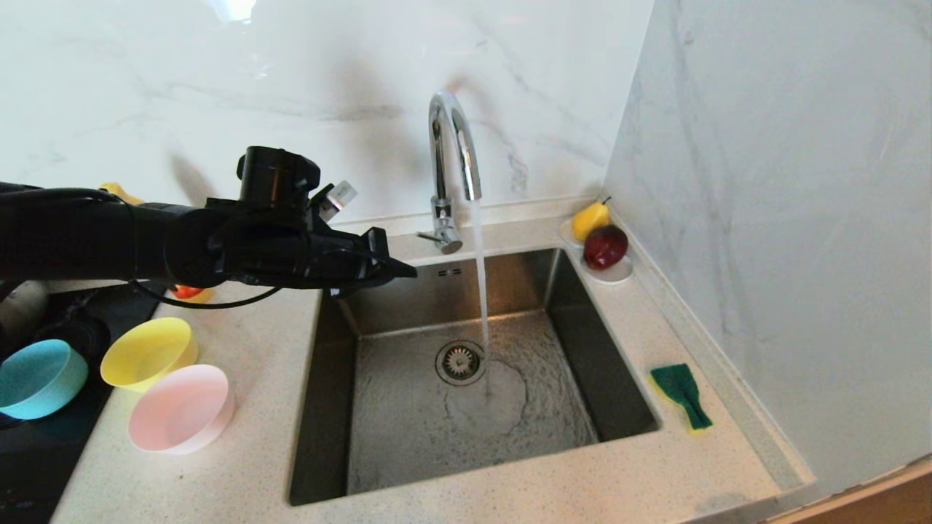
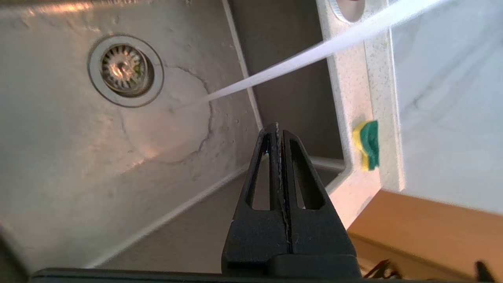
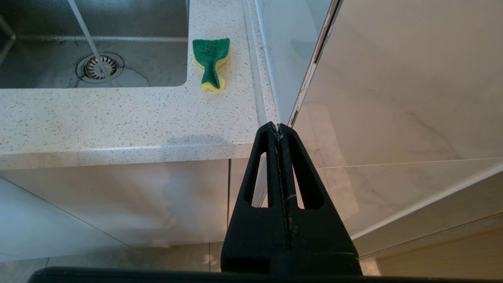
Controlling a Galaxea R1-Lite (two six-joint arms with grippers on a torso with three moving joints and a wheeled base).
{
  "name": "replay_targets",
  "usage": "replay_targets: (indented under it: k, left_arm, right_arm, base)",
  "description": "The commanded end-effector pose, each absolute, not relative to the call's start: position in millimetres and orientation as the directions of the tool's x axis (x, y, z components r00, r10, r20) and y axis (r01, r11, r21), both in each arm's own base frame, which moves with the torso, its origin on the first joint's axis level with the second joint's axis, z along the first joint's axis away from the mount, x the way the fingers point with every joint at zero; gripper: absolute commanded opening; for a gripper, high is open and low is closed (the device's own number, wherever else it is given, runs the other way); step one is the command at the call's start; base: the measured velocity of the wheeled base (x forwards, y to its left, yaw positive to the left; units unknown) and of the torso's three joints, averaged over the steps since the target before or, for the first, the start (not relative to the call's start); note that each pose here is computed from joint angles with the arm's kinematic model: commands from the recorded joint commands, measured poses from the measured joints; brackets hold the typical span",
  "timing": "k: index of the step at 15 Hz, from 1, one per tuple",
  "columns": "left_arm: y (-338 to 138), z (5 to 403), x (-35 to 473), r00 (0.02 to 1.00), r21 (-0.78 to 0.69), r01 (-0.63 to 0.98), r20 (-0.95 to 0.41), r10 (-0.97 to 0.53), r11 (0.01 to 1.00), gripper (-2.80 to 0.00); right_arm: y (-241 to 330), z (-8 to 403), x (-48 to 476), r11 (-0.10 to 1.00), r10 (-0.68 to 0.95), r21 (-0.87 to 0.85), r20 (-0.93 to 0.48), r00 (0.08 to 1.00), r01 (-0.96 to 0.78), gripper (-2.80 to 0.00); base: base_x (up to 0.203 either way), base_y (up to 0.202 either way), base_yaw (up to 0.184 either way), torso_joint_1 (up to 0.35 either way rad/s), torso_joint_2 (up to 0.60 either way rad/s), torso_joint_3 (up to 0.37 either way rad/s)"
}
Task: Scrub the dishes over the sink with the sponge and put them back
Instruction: Turn off the faucet
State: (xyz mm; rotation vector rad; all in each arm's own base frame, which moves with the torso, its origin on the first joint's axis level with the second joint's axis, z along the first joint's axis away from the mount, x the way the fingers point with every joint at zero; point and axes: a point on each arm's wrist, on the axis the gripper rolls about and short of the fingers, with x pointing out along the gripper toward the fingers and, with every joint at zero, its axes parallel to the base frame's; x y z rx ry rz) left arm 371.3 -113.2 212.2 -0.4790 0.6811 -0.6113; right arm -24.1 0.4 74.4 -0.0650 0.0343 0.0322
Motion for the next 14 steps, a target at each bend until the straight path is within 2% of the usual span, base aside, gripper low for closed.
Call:
replay_targets:
  k: [1,3,7,14]
  left_arm:
    - [-117,198,381,0.601,-0.602,0.335,-0.455,-0.657,0.724,-2.80]
    - [-119,191,389,0.606,-0.615,0.324,-0.449,-0.657,0.719,-2.80]
    - [-124,185,410,0.697,-0.683,0.291,-0.328,-0.637,0.670,-2.80]
    - [-129,164,428,0.700,-0.690,0.262,-0.346,-0.625,0.675,-2.80]
  right_arm:
    - [0,74,-24,0.997,0.032,-0.065,-0.034,0.999,-0.034,-2.80]
    - [0,74,-24,0.997,0.032,-0.065,-0.034,0.999,-0.034,-2.80]
    - [0,74,-24,0.997,0.032,-0.065,-0.034,0.999,-0.034,-2.80]
    - [0,74,-24,0.997,0.032,-0.065,-0.034,0.999,-0.034,-2.80]
  base:
    - [0.000,0.000,0.000,0.000,0.00,0.000]
    - [0.000,0.000,0.000,0.000,0.00,0.000]
    - [0.000,0.000,0.000,0.000,0.00,0.000]
    - [0.000,0.000,0.000,0.000,0.00,0.000]
